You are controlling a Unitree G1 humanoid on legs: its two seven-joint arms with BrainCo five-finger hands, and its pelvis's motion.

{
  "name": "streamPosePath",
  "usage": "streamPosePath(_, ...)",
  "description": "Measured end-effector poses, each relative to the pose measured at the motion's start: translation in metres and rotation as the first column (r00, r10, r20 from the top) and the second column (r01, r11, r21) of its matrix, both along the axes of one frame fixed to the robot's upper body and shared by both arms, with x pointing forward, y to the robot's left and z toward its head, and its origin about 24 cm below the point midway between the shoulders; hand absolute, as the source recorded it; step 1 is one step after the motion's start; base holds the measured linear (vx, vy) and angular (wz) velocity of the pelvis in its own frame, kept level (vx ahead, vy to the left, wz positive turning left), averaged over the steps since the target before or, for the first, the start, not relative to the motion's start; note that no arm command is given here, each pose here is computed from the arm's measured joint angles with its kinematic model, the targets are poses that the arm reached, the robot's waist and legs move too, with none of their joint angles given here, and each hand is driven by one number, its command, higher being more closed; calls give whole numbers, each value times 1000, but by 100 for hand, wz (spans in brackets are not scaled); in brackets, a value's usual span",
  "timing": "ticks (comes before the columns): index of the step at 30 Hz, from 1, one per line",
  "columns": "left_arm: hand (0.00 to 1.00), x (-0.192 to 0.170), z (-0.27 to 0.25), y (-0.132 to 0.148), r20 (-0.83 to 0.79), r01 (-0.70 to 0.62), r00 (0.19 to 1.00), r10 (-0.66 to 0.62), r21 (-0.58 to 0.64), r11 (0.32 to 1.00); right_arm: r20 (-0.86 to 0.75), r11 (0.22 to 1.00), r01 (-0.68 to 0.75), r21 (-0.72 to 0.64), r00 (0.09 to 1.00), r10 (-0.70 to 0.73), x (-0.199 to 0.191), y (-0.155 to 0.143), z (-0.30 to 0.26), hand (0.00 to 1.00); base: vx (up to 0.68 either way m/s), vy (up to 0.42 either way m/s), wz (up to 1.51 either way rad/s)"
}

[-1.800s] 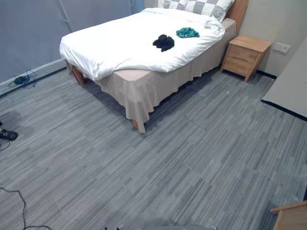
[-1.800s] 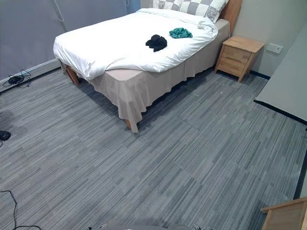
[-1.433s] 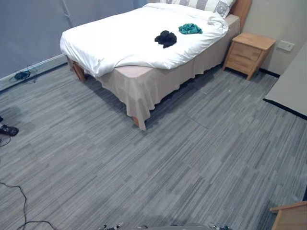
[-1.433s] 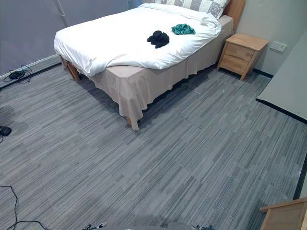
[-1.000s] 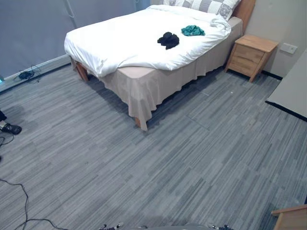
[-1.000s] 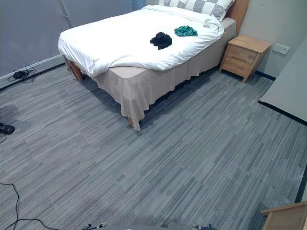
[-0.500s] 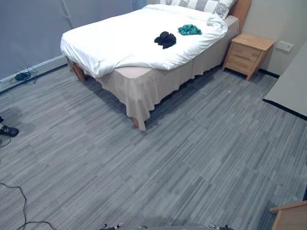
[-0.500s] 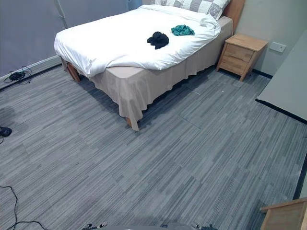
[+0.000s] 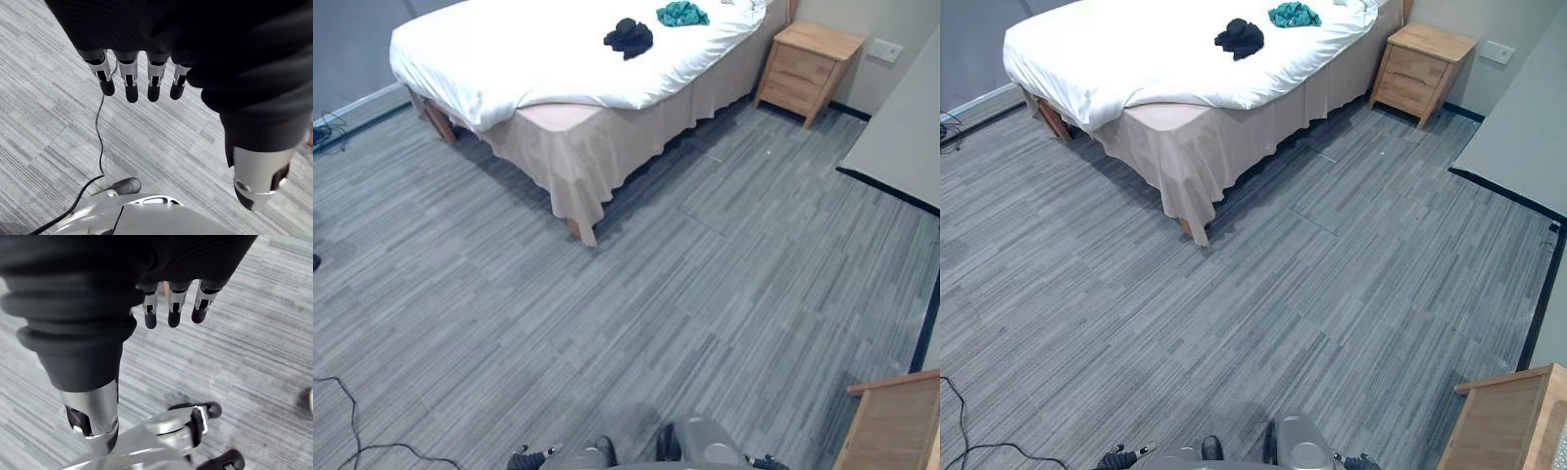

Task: Tidy the bed and pick cloth on bed and put in laundry

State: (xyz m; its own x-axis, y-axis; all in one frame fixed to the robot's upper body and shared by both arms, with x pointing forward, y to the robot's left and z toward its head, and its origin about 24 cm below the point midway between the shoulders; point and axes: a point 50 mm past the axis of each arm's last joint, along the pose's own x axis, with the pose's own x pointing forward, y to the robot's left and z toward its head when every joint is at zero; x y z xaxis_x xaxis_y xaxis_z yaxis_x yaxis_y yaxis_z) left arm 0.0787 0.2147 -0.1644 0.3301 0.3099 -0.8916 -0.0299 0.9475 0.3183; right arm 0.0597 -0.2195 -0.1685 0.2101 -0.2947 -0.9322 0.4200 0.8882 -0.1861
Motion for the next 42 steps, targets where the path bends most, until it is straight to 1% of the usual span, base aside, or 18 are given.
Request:
streamPosePath(2,0,4,1,1,5,2,1000,-2,3,1000,2,1000,15,6,1000,-15,-1,1,0,0,476,-301,15)
streamPosePath(4,0,6,2,10,0,-3,1000,3,21,1000,10,999,38,22,999,-38,0,4,-1,0,540,-366,10)
streamPosePath(7,0,11,-1,-10,9,-29,1000,29,-34,999,19,998,69,6,997,-70,0,-7,1,0,585,-336,-30)
streamPosePath(8,0,15,0,-10,28,-18,999,19,-32,999,44,997,74,-7,996,-74,7,-13,4,0,686,-507,-49)
streamPosePath(10,0,21,2,-9,55,-16,998,18,-27,1000,47,996,87,-1,995,-86,11,-13,4,0,630,-492,-27)
streamPosePath(14,0,34,11,3,127,-33,991,32,5,999,52,999,29,-31,998,-27,20,-14,6,0,555,-307,-34)
streamPosePath(15,0,37,12,5,144,-55,988,54,4,998,66,999,2,-43,998,1,27,-15,8,0,519,-173,-10)
streamPosePath(18,0,41,15,5,183,-99,978,99,-8,995,103,998,-12,-57,995,18,44,-20,13,0,461,-68,-4)
streamPosePath(22,0,37,12,1,169,-126,977,128,-26,992,123,998,-3,-63,992,10,51,-23,15,0,545,70,29)
streamPosePath(25,0,20,6,-5,116,-141,983,145,-44,989,93,998,12,-63,996,-6,37,-24,12,0,540,186,59)
streamPosePath(26,0,18,6,4,108,-145,983,148,-29,989,74,999,1,-34,997,1,31,-13,8,0,523,201,50)
streamPosePath(30,0,13,5,7,81,-134,987,136,-29,991,56,1000,-26,11,998,26,24,2,3,0,544,247,106)
streamPosePath(33,0,12,5,6,73,-122,990,124,-27,992,76,998,-55,-6,996,55,28,-1,5,0,497,82,133)
streamPosePath(35,0,13,5,7,74,-114,991,115,-23,993,92,997,-72,-16,993,74,32,-1,7,0,391,-94,143)
streamPosePath(37,0,16,6,7,73,-52,996,52,-8,999,96,997,-70,-10,993,71,33,2,6,0,356,-192,159)
streamPosePath(40,0,18,7,10,73,-37,997,36,2,999,81,999,-23,21,996,21,24,8,3,0,296,-285,144)
streamPosePath(41,0,11,7,15,56,-41,998,40,16,999,73,999,-11,40,997,8,20,14,1,0,312,-401,49)
streamPosePath(42,0,1,3,9,25,-57,998,57,-2,998,64,1000,-1,28,998,-1,17,6,2,0,259,-342,23)
